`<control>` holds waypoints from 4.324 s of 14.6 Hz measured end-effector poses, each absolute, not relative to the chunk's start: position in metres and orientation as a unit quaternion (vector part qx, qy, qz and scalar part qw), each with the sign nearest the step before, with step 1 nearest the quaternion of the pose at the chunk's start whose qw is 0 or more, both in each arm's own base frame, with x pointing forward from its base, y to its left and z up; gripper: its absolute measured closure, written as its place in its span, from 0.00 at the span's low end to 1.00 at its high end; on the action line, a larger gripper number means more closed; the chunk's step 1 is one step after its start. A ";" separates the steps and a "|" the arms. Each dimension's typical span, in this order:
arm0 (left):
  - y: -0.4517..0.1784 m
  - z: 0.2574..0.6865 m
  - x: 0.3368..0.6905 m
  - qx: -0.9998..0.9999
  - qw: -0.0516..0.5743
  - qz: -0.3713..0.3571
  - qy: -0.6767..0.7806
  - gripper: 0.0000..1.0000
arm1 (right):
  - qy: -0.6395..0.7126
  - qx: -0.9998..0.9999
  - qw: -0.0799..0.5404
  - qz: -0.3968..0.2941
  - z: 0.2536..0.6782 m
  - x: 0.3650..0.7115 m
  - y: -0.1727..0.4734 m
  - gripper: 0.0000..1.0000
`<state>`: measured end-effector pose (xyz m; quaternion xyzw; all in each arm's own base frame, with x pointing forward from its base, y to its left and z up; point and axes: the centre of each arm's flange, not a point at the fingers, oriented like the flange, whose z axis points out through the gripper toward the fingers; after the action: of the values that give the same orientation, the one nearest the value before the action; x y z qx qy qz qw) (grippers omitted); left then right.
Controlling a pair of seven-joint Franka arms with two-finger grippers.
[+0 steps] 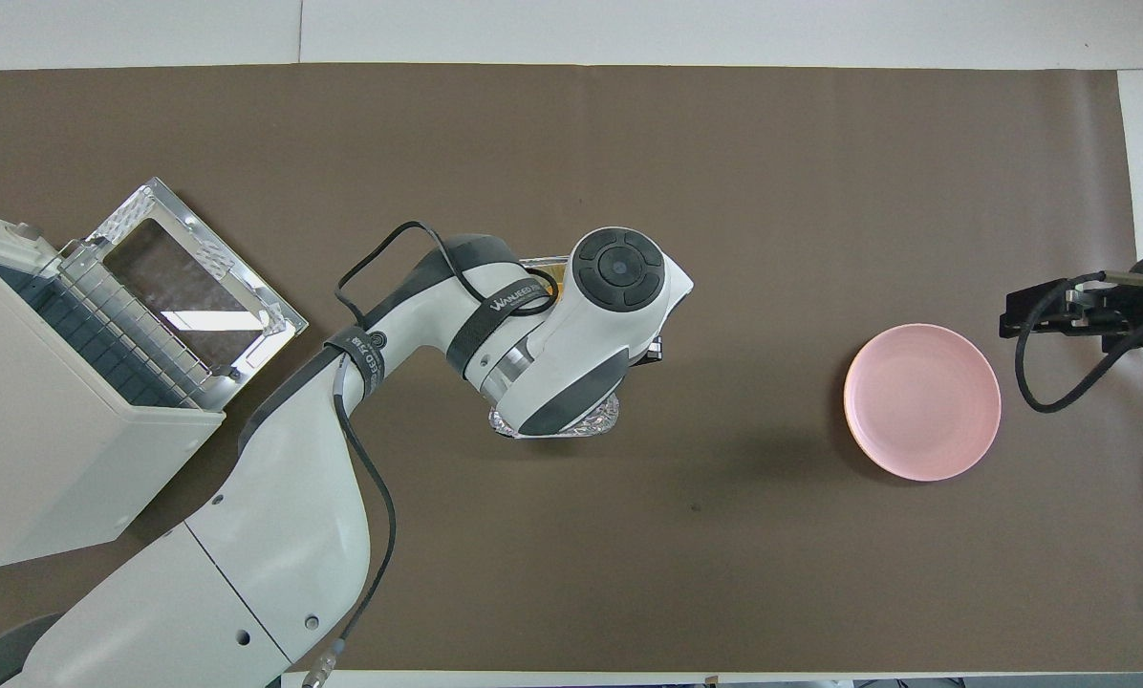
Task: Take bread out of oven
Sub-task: 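Pull the foil tray out and carry it toward the table center, then set down the tray with the left gripper while the right gripper approaches, then grasp the foil tray rim with the right gripper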
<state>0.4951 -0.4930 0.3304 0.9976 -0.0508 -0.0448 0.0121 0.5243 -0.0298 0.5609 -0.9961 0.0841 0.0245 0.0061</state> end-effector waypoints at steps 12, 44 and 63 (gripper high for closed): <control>-0.499 0.317 0.480 0.998 0.028 -0.036 -0.052 0.79 | 0.068 -0.997 0.006 0.027 0.559 0.521 -0.031 0.00; -0.127 0.546 0.580 0.991 -0.053 -0.066 0.101 0.00 | 0.024 -0.999 0.022 0.003 0.432 0.555 0.215 0.00; -0.048 0.578 0.532 0.998 -0.007 -0.068 -0.008 0.00 | 0.080 -0.996 0.027 0.020 0.330 0.538 0.318 0.00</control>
<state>0.5321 -0.0484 0.5777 0.9976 -0.0079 -0.0681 -0.0072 0.5375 0.3179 0.3302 -0.9963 0.0796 0.0198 0.0270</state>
